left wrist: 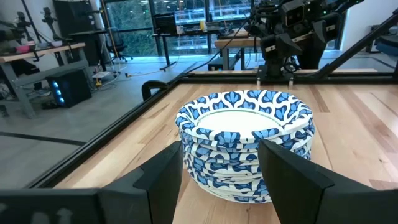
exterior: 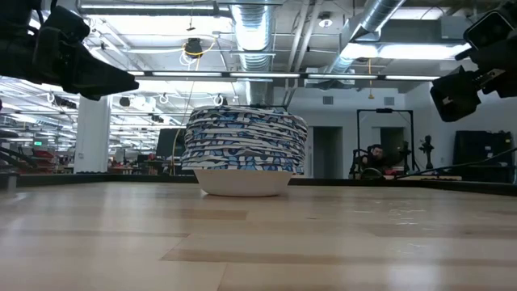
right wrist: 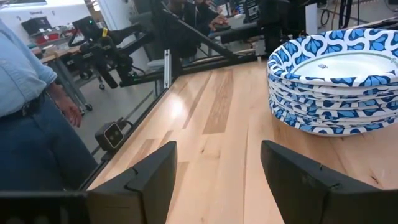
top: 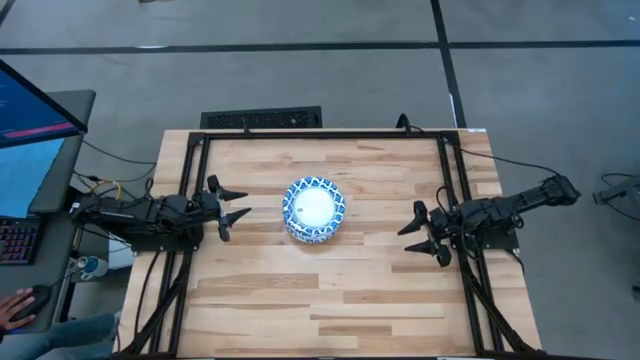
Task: Nest bowls inside each other
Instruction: Return to Home Position
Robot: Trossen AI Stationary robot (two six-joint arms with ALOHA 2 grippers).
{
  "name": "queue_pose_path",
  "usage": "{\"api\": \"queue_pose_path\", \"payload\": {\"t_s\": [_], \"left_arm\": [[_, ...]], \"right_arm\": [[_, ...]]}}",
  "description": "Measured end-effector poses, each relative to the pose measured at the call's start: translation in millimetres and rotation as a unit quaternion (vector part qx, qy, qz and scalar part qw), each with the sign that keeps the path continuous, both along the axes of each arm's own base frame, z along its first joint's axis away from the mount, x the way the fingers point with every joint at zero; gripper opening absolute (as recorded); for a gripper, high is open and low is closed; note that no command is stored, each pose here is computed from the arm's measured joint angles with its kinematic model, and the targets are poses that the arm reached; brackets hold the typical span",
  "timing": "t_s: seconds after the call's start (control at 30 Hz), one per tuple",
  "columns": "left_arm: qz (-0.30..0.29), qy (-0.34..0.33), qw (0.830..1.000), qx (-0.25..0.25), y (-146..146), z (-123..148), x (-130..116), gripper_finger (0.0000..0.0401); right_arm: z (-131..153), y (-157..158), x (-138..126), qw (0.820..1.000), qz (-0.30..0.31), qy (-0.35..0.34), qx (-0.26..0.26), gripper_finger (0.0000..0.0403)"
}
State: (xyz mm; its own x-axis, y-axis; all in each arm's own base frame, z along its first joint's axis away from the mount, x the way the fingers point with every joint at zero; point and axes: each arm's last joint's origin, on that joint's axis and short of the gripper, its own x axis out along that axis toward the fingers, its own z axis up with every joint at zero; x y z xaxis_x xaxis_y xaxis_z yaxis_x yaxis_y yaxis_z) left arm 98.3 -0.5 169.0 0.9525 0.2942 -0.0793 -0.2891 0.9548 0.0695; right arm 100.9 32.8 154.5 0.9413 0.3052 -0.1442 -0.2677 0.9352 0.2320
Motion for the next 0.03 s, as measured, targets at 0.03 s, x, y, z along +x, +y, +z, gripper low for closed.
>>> {"api": "queue_pose_path", "payload": {"t_s": [0.03], "left_arm": [[0.000, 0.000, 1.000, 0.000, 0.0, -0.1, 0.0, 0.0202]], "right_arm": [[0.0, 0.0, 0.0, 1.000, 0.000, 0.000, 0.000, 0.0255]]}}
